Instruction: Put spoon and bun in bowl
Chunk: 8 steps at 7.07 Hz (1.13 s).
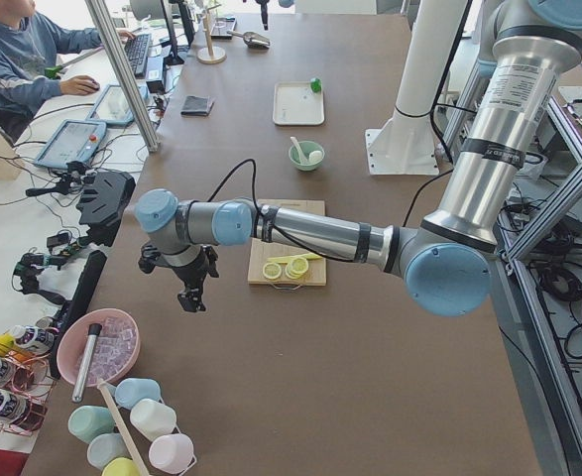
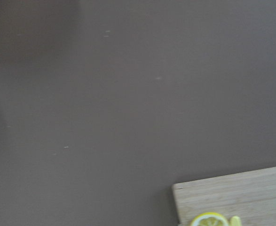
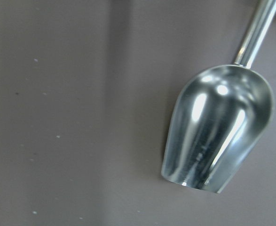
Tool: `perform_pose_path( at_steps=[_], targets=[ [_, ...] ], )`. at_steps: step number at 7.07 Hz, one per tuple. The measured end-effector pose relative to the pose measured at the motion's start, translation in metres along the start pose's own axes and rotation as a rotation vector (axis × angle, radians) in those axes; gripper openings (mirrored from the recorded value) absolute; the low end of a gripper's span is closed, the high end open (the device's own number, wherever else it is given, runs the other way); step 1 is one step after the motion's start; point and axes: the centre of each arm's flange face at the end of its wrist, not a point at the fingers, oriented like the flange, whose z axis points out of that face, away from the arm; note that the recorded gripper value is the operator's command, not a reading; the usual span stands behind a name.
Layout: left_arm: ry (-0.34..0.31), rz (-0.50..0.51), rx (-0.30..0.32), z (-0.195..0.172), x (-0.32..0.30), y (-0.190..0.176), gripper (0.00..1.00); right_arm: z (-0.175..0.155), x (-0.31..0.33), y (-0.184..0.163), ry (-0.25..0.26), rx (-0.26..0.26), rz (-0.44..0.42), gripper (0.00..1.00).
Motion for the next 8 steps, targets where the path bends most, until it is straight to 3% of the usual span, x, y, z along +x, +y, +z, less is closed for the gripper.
perform_pose_path(
  at_steps=[3, 5, 8],
  targets=[
    [-0.103, -0.012, -0.077, 0.021, -0.094, 0.044, 0.98, 0.011, 0.078, 0.025, -0.001, -0.048, 0.034, 1.00],
    [-0.101, -0.058, -0.081, 0.030, -0.114, 0.063, 0.98, -0.004, 0.076, 0.011, -0.010, -0.102, 0.044, 1.00],
    [-0.036, -0.122, -0.044, 0.020, -0.109, 0.061, 0.98, -0.017, 0.080, 0.010, -0.039, -0.135, 0.052, 1.00]
  ],
)
